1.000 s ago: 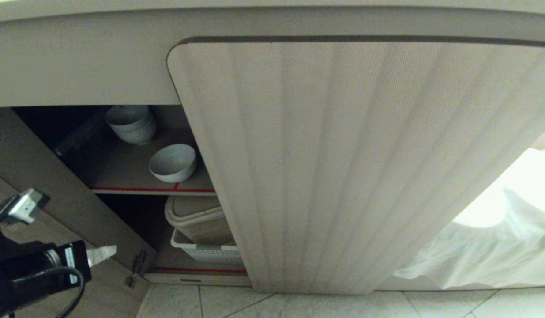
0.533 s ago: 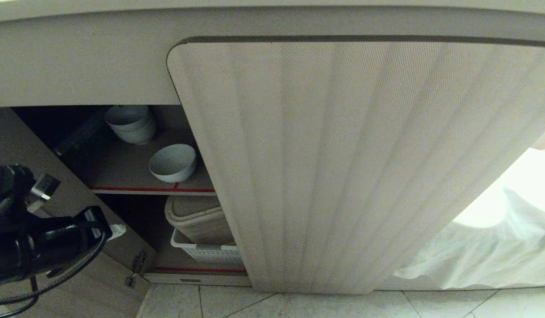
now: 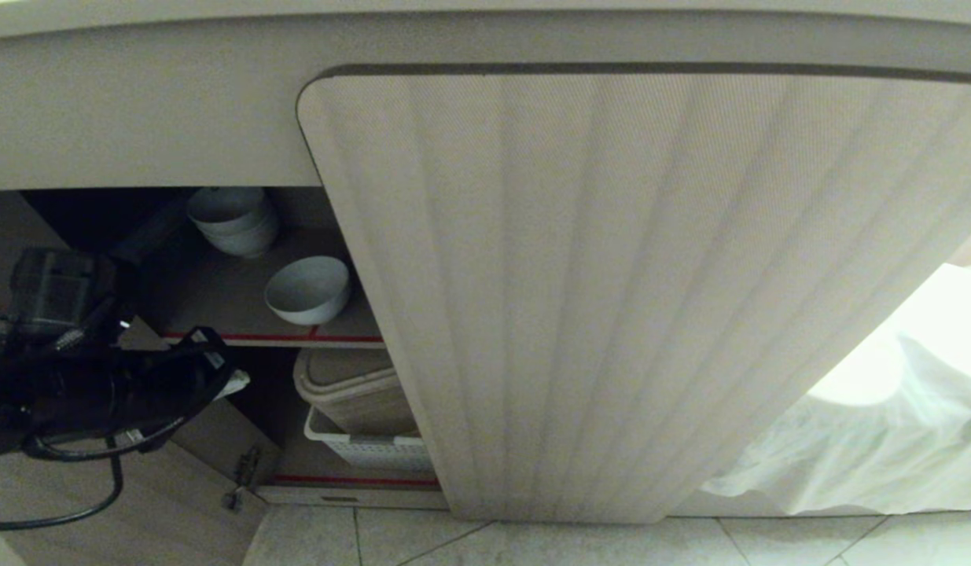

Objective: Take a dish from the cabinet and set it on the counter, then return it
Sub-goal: Take the bowl from the cabinet

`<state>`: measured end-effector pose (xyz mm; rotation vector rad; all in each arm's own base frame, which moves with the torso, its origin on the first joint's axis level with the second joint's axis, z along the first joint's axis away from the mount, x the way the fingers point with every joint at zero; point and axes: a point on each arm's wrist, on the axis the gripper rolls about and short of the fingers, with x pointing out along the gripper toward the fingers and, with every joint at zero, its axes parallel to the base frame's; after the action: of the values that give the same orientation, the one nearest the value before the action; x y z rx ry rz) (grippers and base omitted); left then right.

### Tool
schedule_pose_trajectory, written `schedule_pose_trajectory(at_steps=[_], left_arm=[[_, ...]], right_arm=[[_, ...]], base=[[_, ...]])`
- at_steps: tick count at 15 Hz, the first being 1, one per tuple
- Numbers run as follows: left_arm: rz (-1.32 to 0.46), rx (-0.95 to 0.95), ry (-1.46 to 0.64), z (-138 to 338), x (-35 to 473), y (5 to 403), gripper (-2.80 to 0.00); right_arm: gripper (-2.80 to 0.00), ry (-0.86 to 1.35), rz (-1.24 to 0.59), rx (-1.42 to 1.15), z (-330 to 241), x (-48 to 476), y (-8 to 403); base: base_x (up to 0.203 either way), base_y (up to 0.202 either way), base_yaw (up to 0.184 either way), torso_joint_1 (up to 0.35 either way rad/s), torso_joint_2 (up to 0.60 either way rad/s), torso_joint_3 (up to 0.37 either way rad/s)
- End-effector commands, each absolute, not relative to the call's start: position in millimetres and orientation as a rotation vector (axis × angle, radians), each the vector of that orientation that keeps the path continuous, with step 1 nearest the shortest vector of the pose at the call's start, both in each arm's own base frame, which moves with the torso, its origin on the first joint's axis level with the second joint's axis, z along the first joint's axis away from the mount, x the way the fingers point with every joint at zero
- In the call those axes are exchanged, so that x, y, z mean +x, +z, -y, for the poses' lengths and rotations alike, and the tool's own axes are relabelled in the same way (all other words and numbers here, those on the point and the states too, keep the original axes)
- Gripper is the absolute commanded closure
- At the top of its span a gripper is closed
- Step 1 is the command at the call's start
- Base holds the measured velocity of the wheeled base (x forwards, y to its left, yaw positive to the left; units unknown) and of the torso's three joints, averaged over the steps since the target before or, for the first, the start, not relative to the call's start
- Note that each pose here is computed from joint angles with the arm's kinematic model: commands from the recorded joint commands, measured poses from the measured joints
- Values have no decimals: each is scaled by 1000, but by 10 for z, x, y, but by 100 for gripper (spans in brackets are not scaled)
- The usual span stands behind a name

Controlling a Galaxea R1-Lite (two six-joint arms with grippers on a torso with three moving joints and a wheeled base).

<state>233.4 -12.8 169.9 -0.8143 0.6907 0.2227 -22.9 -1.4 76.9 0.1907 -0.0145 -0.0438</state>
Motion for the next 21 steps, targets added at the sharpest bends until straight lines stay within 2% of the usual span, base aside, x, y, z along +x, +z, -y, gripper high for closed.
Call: schedule_pose_trajectory(at_steps=[1,16,17,21], left_arm=[[-701,-828,237,128,2458,1673,0],[-665,-947,282,135,2731,1730,0],[-664,-947,281,135,2732,1732,-280],[-658,-949,269,136,2717,1759,-280]], right_arm=[[0,-45,15,192,15,-229,768],[0,-44,15,192,14,-229,768],[0,-44,15,192,14,-229,768],[0,-45,15,192,15,-229,768]], base=[[0,0,0,0,0,0],[0,0,0,0,0,0],[0,0,0,0,0,0],[0,0,0,0,0,0]])
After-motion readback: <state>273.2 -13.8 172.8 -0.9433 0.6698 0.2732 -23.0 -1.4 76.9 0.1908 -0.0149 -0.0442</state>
